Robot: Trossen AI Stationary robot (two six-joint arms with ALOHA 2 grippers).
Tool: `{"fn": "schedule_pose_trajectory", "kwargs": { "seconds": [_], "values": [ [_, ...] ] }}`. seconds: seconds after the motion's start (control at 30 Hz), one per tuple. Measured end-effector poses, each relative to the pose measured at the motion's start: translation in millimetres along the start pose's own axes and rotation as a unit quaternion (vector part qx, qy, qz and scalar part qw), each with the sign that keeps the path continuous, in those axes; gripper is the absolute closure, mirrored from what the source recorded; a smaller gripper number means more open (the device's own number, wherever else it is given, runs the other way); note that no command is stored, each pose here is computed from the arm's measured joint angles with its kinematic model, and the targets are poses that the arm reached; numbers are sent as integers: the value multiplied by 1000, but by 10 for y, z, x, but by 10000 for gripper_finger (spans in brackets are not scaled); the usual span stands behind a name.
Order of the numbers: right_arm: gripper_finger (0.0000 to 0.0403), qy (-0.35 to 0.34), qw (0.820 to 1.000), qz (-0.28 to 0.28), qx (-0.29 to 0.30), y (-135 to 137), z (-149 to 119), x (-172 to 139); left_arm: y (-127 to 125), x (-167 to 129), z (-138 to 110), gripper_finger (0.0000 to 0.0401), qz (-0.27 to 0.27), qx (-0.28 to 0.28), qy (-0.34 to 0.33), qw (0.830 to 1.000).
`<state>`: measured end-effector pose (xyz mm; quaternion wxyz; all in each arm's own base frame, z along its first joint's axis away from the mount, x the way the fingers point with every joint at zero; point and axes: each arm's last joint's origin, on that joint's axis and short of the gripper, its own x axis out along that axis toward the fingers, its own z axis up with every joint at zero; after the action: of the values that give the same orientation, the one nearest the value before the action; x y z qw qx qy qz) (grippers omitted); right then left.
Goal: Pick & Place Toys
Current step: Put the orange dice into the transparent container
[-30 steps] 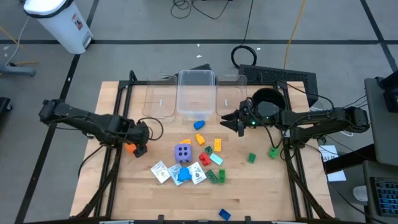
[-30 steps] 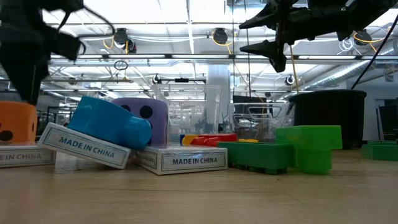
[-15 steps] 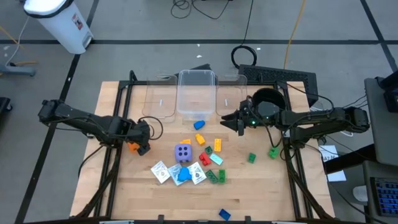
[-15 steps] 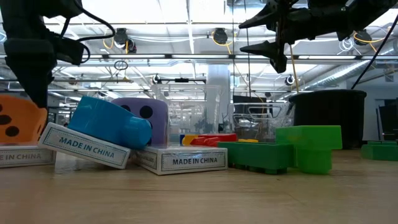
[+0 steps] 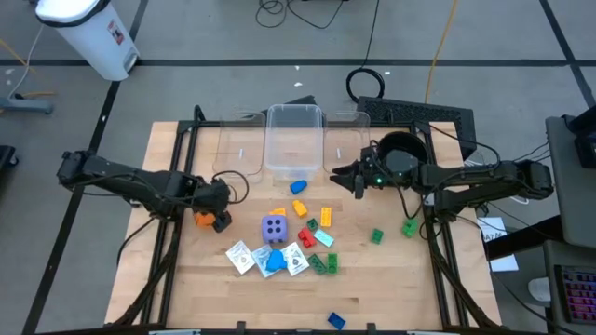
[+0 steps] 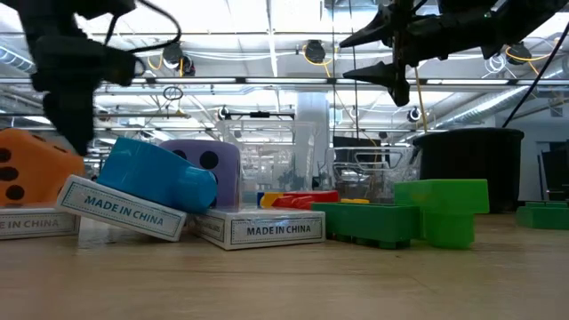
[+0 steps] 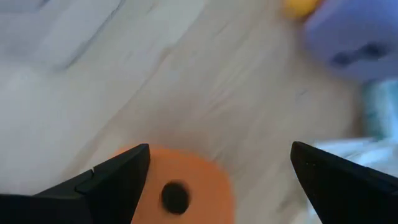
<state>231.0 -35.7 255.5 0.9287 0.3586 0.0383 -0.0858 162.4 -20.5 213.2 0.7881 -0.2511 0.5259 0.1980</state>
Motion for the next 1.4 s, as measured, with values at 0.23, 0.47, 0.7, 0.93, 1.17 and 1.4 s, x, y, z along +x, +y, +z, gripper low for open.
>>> {"fn": "schedule_pose_trajectory", "kwargs": {
  "seconds": [0.23,0.47,0.7,0.93,1.17,1.4],
  "values": [
    [177,-2,1000,-2,8,-13,12,0,-133,-67,343,9,-99,9,-142,985],
    [177,-2,1000,-1,8,-13,12,0,-142,-369,492,9,-107,64,-131,983],
    [177,-1,1000,-1,6,-13,12,0,-1,-529,368,9,-31,48,-27,998],
    [177,-1,1000,-1,-3,-13,12,0,135,-519,193,9,55,-19,81,995],
    [177,8,1000,-10,-5,-30,-6,0,216,-434,178,9,135,-107,150,974],
    [177,12,1000,-13,-1,-36,-15,0,194,-254,232,9,177,-181,218,943]
  ]
}}
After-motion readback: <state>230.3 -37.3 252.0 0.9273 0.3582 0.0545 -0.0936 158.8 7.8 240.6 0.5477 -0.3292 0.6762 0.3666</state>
